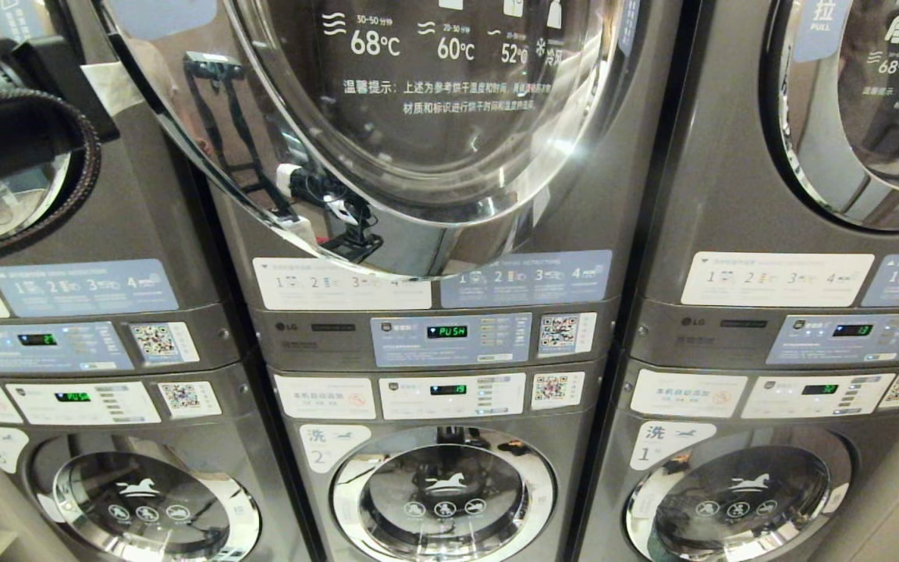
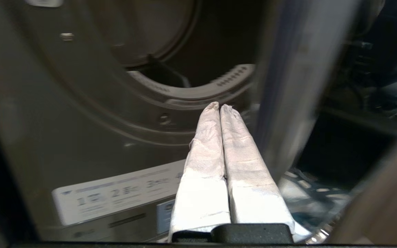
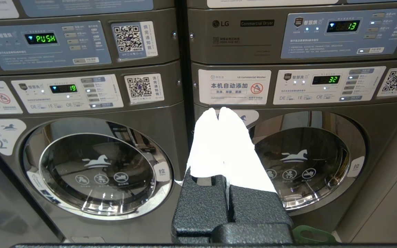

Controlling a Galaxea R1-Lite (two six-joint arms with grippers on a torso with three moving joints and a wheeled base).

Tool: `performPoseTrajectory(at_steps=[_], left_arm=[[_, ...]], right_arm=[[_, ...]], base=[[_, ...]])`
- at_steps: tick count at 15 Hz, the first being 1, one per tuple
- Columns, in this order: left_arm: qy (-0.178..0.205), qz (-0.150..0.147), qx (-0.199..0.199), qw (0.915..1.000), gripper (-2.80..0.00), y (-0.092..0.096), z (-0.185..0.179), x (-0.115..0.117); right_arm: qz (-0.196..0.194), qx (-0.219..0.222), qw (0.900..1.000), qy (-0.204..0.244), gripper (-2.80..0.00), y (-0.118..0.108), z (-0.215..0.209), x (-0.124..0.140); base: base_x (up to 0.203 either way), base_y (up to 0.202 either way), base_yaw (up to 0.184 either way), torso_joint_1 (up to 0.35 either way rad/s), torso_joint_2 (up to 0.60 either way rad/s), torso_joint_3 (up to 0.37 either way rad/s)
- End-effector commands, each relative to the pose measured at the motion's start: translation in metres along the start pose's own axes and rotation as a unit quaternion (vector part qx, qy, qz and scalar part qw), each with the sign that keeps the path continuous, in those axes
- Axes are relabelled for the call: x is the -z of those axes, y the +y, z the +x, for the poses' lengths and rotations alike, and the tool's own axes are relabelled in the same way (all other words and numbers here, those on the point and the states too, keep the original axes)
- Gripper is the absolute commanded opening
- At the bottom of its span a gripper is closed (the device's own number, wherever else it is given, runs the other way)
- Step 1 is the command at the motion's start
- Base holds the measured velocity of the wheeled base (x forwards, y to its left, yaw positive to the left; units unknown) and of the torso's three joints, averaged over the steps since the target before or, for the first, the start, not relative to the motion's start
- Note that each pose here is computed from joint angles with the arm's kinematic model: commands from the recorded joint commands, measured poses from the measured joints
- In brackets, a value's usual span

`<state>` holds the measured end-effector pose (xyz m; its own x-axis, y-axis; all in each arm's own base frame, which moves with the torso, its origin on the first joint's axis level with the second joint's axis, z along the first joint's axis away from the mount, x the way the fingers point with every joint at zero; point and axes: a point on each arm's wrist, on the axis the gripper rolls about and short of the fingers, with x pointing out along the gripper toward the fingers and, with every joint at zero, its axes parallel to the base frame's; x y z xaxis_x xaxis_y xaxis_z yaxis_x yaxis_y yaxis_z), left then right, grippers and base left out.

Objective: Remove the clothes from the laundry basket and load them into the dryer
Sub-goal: Open the dryer

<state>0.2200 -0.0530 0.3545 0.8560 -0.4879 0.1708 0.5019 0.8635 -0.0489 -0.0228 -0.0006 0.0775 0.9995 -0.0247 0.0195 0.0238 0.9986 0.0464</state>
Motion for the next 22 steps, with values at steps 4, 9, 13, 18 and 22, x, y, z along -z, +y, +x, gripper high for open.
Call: performPoseTrajectory(at_steps=[4, 9, 13, 18, 22], left_arm=[[-0.021, 0.01, 0.085, 0.9961, -2.8, -0.039, 0.001, -0.006], [-0.042, 0.033, 0.188, 0.9807, -2.8, -0.089, -0.038, -0.011], [-0.01, 0.044, 0.244, 0.9687, -2.8, -0.127, -0.029, 0.008], [-0.005, 0.047, 0.289, 0.9561, -2.8, -0.168, 0.014, 0.013], [-0.009, 0.04, 0.327, 0.9442, -2.8, -0.206, 0.043, 0.018]], right_arm=[[0.0, 0.0, 1.0, 0.004, -2.8, 0.0, 0.001, 0.002], [0.001, 0.0, 1.0, 0.003, -2.8, 0.0, 0.001, 0.002], [0.002, 0.0, 1.0, 0.003, -2.8, 0.0, 0.001, 0.001], [0.008, 0.001, 1.0, 0.003, -2.8, 0.0, 0.001, 0.001], [0.01, 0.001, 1.0, 0.002, -2.8, 0.0, 0.001, 0.001]], base=[[0.0, 0.0, 0.0, 0.0, 0.0, 0.0], [0.0, 0.0, 0.0, 0.0, 0.0, 0.0], [0.0, 0.0, 0.0, 0.0, 0.0, 0.0], [0.0, 0.0, 0.0, 0.0, 0.0, 0.0], [0.0, 0.0, 0.0, 0.0, 0.0, 0.0]])
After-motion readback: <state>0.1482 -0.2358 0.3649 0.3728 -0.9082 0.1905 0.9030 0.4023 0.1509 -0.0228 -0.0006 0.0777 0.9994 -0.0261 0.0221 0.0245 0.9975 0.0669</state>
